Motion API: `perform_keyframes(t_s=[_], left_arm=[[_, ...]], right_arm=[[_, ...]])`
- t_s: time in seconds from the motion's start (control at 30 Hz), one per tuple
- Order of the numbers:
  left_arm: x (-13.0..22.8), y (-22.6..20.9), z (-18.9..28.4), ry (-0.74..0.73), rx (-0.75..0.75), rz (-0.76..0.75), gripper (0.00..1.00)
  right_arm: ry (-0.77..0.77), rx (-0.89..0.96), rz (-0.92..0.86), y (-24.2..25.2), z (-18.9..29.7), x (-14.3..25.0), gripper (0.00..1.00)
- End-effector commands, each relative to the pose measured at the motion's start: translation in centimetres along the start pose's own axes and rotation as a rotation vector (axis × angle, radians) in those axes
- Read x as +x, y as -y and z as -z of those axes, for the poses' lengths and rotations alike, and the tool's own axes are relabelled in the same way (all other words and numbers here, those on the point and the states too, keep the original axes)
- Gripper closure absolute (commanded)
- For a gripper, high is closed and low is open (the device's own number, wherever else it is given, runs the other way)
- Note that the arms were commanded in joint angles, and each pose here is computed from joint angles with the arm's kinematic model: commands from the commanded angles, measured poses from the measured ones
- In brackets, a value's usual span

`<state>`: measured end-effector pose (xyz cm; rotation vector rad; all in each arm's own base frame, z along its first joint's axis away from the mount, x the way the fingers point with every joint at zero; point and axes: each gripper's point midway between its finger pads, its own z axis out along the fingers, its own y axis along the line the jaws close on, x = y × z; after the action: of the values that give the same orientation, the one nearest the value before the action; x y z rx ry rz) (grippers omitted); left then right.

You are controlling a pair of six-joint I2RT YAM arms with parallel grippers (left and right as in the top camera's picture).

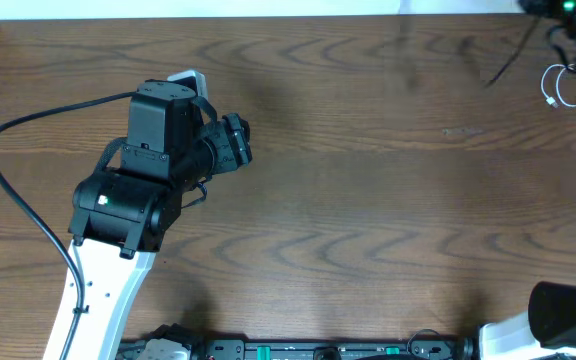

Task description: Untangle cables

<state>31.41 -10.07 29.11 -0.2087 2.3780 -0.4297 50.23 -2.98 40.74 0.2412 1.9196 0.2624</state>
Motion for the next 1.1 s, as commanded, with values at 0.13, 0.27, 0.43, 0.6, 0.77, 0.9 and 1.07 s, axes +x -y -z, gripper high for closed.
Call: perform_keyframes(t_s=[0.13,0.27,0.43,0.6,0.77,0.9,1.07], left_arm=[[-0.2,-0.3,0.1,0.011,-0.012,-0.013,0.25],[-0.2,-0.3,0.1,0.01,-0.012,-0.013,0.25],[-0.2,-0.3,0.1,0.01,-0.012,-0.013,0.25],[-0.2,-0.3,0.1,0.01,-0.012,-0.013,0.25],[-0.2,-0.3,0.1,0.01,-0.012,-0.013,0.25],[-0.2,-0.3,0.1,0.01,-0.012,-0.013,0.25],[-0.2,-0.3,0.1,0.01,-0.012,-0.013,0.25]], right_arm=[[0.068,0.177,-0.074,5.0,6.4,-2.4,0.99],[0.113,0.246,-0.097,7.2,10.6,-3.7,0.99],[0.166,0.393,-0.158,11.6,15.1,-4.5,0.99],[0.207,0.5,-0.212,15.6,17.8,-4.9,0.99],[0.224,0.563,-0.234,17.8,19.0,-5.0,0.99],[0.223,0.719,-0.249,20.7,19.6,-4.4,0.99],[0.177,0.777,-0.279,23.1,17.8,-3.1,0.99]])
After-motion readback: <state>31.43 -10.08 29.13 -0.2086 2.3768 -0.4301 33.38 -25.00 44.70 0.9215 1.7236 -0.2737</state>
